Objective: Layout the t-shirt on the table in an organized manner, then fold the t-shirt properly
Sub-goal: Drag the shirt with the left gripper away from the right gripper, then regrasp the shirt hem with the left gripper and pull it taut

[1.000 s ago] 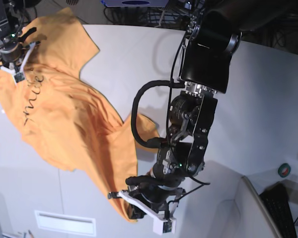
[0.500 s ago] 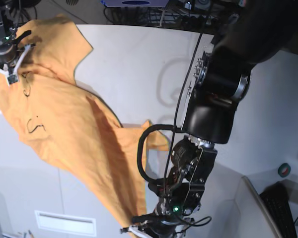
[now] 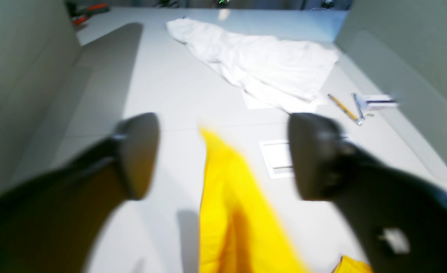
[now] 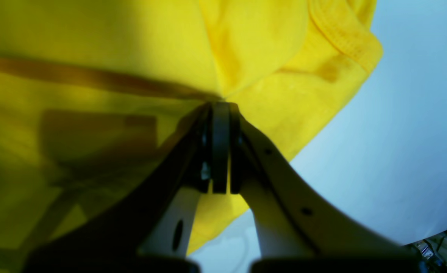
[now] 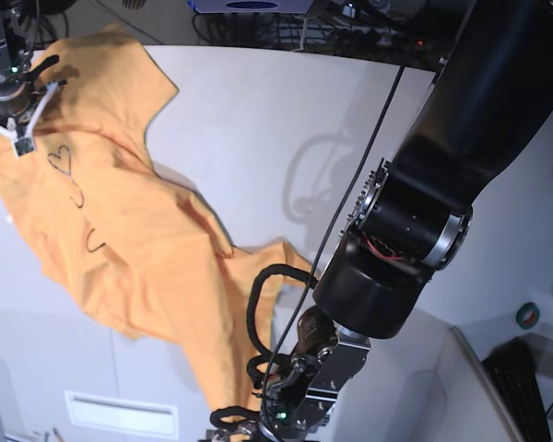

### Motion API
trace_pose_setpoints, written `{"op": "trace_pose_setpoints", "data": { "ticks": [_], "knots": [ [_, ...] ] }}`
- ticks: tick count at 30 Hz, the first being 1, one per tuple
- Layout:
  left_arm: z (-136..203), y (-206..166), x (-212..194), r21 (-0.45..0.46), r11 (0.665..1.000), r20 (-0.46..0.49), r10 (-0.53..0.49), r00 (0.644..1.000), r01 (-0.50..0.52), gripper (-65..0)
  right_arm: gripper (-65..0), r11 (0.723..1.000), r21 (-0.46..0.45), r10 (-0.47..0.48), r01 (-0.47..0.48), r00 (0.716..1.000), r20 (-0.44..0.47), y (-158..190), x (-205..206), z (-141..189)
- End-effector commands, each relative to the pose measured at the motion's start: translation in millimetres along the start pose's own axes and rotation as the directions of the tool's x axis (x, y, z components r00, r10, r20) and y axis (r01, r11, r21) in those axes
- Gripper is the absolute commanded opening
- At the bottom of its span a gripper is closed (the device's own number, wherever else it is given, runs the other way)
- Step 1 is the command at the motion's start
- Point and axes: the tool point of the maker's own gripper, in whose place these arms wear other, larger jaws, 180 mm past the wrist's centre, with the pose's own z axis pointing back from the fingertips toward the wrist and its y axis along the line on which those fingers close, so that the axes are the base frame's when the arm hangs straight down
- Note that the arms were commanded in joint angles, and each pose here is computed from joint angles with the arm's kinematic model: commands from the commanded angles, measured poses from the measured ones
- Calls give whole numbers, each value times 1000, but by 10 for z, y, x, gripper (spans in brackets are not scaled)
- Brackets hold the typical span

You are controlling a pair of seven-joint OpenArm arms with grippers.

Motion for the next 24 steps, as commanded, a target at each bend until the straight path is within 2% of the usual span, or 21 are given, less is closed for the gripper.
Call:
{"op": "trace_pose_setpoints", "data": {
  "ticks": [1, 2, 4, 7, 10, 14, 21, 24],
  "knots": [
    [-44, 45, 350, 11, 1000, 81, 6, 997, -7, -71, -650, 1000, -15, 15, -15, 1000, 12, -93, 34, 11],
    [-40, 72, 312, 17, 1000, 72, 19, 997, -20, -49, -650, 1000, -16, 15, -14, 1000, 13, -96, 41, 9],
    [-24, 95, 225, 23, 999, 55, 36, 998, -37, -63, -650, 1000, -16, 13, -13, 1000, 13, -95, 41, 9],
    [117, 128, -348, 34, 998, -52, 59, 997, -57, -97, -650, 1000, -16, 13, -13, 1000, 13, -95, 41, 9],
    [377, 346, -971, 60, 997, -158, 52, 986, -43, -109, -650, 1000, -6, -9, 9, 1000, 14, -15, 45, 8],
    [745, 340, -1512, -18, 998, -246, 50, 968, -56, -109, -650, 1000, -1, -25, 25, 999, 26, 33, 117, -7],
    [1044, 689, -1932, -4, 1000, -389, 8, 921, -11, -105, -650, 999, 12, -48, 47, 998, 42, 127, 220, -27],
    [1095, 674, -2032, -27, 1000, -438, -18, 899, 7, -107, -650, 999, 14, -50, 49, 998, 45, 140, 237, -30]
  ]
}}
